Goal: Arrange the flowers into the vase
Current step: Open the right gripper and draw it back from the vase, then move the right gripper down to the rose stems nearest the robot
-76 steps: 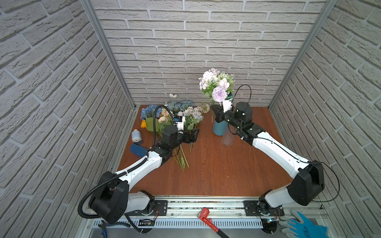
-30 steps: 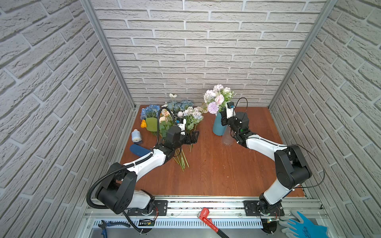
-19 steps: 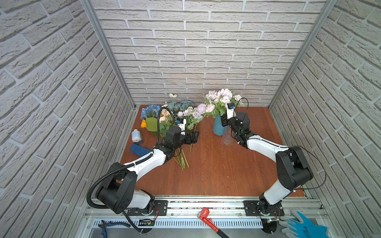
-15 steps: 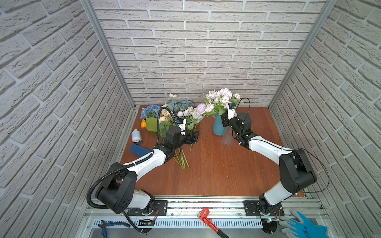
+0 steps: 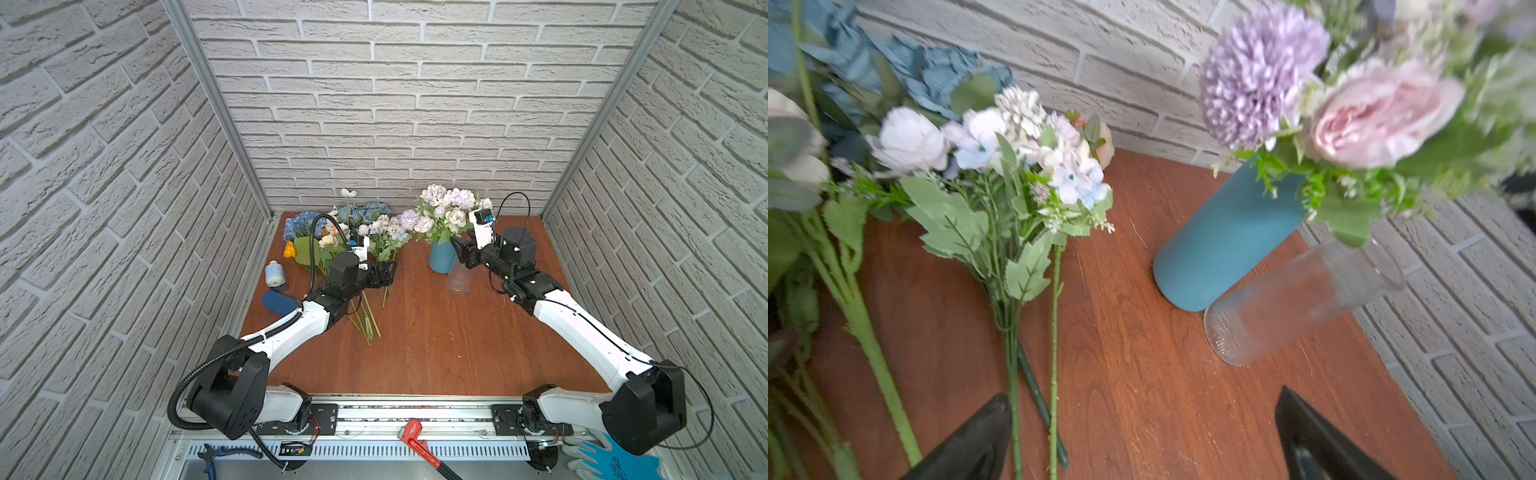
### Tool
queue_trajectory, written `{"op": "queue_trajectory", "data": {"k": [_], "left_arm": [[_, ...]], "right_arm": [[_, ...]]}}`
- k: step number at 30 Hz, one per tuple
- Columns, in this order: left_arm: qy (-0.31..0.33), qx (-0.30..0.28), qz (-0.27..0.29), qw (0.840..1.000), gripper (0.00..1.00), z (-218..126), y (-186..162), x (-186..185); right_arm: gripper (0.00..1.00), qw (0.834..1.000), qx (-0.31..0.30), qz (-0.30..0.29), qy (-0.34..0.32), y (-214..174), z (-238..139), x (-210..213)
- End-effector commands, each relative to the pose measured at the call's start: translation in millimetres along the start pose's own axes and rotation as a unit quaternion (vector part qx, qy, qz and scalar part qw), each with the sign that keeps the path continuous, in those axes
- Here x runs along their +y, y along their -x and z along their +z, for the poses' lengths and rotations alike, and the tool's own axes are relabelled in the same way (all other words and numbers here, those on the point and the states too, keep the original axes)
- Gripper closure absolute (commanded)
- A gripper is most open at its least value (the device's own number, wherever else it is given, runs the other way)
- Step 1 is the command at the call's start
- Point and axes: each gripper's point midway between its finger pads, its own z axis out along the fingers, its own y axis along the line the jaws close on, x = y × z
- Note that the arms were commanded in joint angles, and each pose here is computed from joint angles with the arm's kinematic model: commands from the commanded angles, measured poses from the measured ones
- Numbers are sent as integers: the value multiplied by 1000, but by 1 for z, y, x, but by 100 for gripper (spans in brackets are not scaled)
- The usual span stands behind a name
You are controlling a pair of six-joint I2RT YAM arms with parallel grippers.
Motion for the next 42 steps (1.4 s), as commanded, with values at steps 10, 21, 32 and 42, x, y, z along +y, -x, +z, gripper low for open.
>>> {"op": "queue_trajectory", "data": {"k": [10,21,32,42], "left_arm": [[108,-67,-32,991,2,-62,34,65],[138,-79,-106,982,2,-78,20,103],[177,-59,-109,976,2,-80,0,122],[284,-74,-209,933,2,-117,-33,190]], "right_arm": [[39,981,132,87,117,-52,-34,97],[35,969,180,138,99,-109,47,152],[28,964,190,150,114,-154,114,176],[38,951,223,124,174,-173,141,243]]}}
